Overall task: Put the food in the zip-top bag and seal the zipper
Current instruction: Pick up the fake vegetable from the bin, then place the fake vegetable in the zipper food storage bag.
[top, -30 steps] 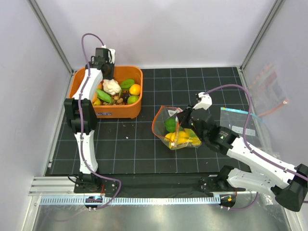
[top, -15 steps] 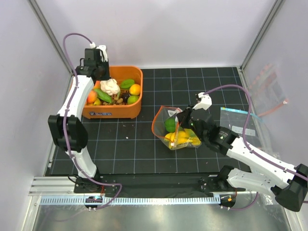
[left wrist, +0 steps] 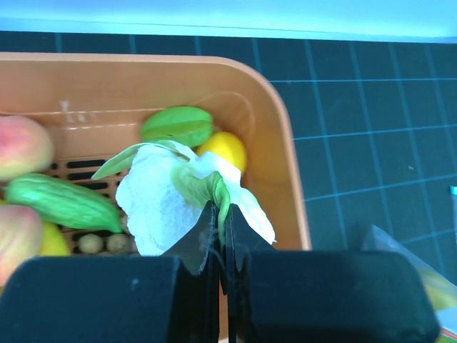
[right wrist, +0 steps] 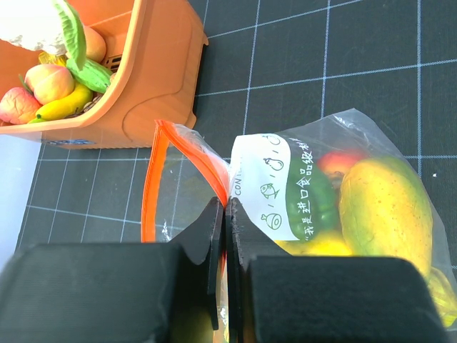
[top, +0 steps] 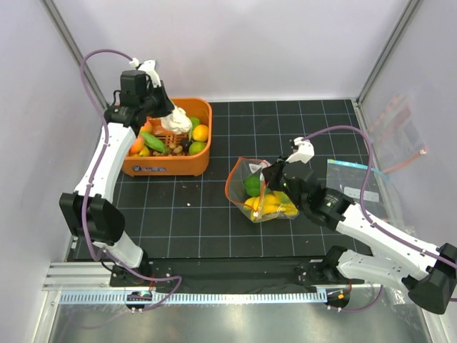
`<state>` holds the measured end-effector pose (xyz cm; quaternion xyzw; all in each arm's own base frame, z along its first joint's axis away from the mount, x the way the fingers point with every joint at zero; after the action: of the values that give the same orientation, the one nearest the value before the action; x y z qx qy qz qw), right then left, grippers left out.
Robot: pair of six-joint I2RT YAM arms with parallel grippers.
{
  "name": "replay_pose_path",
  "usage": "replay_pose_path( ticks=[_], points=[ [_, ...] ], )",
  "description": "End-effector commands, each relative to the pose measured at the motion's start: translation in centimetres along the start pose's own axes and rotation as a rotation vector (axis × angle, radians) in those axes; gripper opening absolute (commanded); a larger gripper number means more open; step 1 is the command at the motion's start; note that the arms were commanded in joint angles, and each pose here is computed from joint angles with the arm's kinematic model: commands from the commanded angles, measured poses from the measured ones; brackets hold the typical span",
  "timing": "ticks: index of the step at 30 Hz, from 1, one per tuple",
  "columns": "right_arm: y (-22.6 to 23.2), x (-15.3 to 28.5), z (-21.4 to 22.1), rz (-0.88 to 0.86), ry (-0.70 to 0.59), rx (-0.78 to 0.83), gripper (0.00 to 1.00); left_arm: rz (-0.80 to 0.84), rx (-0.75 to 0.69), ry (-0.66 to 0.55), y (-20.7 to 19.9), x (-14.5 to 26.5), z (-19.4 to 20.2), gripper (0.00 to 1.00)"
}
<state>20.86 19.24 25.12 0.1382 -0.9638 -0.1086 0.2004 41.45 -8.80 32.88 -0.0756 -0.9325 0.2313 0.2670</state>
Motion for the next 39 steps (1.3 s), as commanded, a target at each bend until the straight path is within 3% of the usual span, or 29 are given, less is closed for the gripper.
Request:
replay_pose_path(
  ticks=[1, 10, 22, 39],
  points=[
    [0.3, -0.1, -0.8, -0.01, -0.039, -0.012, 0.01, 0.151, -0.004, -0.093, -4.1, 3.2, -1.6, 0.0],
    [0.3, 0.0, -1.0, -0.013, -0.042, -0.011, 0.01, 0.37, -0.02, -0.018, -10.2, 7.5, 2.1, 0.0],
    [0.0, 1.0, -1.8, -0.019, -0.082, -0.036, 0.01, 0.696, -0.081, 0.085, -18.4, 15.3, 10.4, 0.0],
    [-0.1, 4.5, -3.5, -0.175, -0.23, -0.13, 0.01, 0.859, -0.143, 0.144, -22.5, 13.7, 19.1, 0.0]
  ],
)
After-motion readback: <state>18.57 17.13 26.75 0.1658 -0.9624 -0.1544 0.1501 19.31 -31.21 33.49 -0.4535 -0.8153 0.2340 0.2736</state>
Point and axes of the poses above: each gripper's point midway between its finger pads, its own x axis back along the fingers, its own y axis along the line the jaws close on, z = x × y, the point moved 6 cm from there along x, back along the fingers, and after that the axes turned 14 degrees about x, right-handed, at the moved point
